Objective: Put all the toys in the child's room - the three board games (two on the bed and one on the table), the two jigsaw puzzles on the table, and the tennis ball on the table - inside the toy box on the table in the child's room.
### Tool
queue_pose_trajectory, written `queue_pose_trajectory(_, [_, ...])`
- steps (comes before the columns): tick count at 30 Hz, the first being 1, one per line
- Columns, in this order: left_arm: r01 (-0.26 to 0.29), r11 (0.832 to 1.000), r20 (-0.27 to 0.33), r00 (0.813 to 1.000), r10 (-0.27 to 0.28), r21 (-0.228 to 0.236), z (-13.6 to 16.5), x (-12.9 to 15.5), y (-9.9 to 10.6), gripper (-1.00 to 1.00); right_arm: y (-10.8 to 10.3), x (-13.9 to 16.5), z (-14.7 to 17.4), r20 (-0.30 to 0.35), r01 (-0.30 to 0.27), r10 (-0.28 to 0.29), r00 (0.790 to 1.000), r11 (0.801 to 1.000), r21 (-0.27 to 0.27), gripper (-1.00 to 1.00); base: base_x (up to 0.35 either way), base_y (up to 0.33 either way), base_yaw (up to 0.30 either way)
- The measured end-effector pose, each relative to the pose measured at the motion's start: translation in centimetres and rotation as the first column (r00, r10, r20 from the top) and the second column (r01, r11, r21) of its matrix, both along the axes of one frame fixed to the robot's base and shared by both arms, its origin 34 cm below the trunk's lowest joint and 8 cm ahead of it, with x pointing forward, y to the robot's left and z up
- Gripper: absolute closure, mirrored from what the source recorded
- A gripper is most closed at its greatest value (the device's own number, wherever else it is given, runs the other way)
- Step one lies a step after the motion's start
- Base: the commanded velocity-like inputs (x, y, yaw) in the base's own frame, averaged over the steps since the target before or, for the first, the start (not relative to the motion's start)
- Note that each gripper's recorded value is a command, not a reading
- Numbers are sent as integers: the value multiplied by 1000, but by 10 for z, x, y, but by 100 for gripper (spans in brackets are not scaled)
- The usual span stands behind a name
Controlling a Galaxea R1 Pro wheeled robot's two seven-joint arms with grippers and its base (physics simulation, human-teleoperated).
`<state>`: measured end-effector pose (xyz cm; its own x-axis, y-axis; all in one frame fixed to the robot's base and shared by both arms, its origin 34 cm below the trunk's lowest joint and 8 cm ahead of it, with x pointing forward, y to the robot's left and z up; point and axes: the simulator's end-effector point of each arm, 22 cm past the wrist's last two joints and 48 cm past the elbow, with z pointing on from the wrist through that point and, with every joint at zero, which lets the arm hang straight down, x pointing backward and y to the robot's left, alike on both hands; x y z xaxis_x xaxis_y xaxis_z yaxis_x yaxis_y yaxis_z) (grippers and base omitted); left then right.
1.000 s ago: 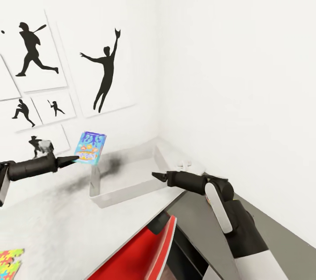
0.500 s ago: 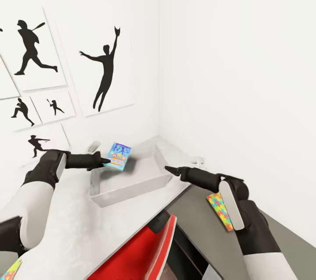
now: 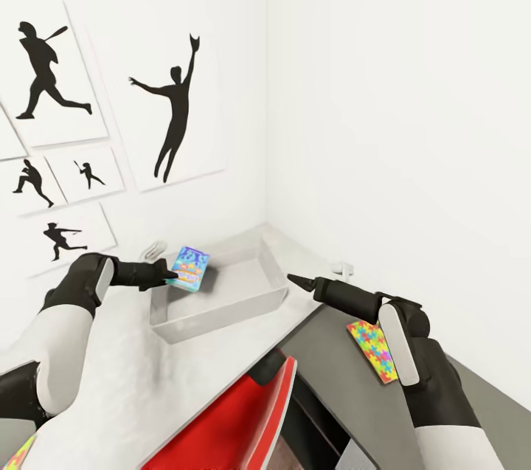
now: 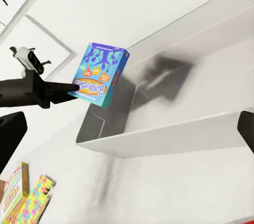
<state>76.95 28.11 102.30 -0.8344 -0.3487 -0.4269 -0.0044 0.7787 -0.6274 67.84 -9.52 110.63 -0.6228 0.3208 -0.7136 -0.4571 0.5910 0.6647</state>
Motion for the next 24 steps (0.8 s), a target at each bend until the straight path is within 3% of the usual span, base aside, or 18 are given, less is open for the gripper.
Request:
queue_pose_trajectory(6, [-25, 1000, -3, 1000, 25, -7, -6, 2, 6, 100, 0, 1, -6, -10, 0, 0, 1000, 1000, 1, -100, 0, 0, 0])
queue_pose_trajectory(15, [-63, 996, -33, 997, 65, 71, -32, 3, 21, 100, 1, 3, -16, -25, 0, -1, 1000, 1000, -5, -100, 0, 0, 0])
queue_pose_trajectory(24, [-72, 993, -70, 994, 79, 96, -61, -2, 22, 100, 1, 4, -24, -37, 1, -1, 999, 1000, -10, -100, 0, 0, 0])
